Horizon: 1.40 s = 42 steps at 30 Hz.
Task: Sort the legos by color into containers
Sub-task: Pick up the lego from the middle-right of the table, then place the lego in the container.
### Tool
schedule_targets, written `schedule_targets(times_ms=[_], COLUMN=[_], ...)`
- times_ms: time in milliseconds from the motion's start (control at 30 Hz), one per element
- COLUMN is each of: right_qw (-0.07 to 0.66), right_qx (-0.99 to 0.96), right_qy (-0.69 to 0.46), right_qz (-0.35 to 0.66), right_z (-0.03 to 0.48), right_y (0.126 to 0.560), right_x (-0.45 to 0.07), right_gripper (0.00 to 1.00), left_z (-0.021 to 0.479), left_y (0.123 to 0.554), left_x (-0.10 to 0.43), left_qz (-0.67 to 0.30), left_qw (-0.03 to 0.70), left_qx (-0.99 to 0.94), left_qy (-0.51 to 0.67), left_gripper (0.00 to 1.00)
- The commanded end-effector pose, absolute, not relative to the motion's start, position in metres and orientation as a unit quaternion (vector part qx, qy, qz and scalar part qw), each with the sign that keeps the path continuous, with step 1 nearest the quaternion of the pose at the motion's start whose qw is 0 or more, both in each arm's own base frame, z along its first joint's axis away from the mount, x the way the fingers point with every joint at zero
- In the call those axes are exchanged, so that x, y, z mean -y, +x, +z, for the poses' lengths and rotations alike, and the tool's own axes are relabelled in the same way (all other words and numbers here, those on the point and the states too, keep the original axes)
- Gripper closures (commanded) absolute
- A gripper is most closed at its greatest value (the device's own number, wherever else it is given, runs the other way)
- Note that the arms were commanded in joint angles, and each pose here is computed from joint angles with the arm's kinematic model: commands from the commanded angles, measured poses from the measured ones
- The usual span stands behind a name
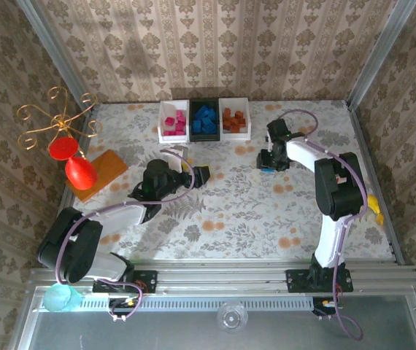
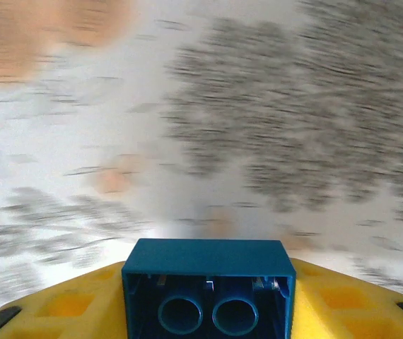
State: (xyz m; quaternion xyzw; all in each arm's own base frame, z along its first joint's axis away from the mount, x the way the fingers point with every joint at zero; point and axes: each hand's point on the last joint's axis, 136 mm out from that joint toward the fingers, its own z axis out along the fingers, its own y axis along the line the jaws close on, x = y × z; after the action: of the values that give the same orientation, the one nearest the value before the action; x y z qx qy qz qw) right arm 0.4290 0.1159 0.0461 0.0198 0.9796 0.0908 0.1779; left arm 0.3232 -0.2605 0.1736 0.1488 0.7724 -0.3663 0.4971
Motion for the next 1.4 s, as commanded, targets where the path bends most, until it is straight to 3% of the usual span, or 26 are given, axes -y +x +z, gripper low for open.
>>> schedule_targets(times_ms=[0,133,300,867,1033,1367], right_qw=[0.253,0.302,0.342,0.442,0.458,0.484], right_qx=[-0.947,-0.912,-0.890,-0.859,-0.846,-0.847], right_qy=[-0.022,-0.047,-0.052,-0.013,-0.023,-0.068], right_qz=[0.199,0.273,0.297,0.258,0.270,0.209], right_z=[0.107,0.149,0.176,0.157,0.188,0.260], right_y=[0.444,0.461,0.495,0.635,0.640,0.582], right_x=[-0.180,-0.235,-0.273,-0.314,-0.318,-0.275], right_gripper=[0.50,0.49,0.49,0.45,0.30,0.21], left_z=[0.187,0.192,0.202,0.214,0.213,0.217], left_y=[0.326,0.330,0.332,0.316,0.313,0.320], left_x=[0.246,0.224,0.205,0.188,0.182,0.173], left_qz=[-0.366,-0.347,-0.330,-0.319,-0.307,-0.290], left_qw=[0.519,0.541,0.555,0.559,0.562,0.581], left_qx=[-0.762,-0.761,-0.760,-0.762,-0.765,-0.759], left_qy=[0.125,0.095,0.075,0.068,0.065,0.055], left_gripper=[0.12,0.11,0.11,0.11,0.10,0.10])
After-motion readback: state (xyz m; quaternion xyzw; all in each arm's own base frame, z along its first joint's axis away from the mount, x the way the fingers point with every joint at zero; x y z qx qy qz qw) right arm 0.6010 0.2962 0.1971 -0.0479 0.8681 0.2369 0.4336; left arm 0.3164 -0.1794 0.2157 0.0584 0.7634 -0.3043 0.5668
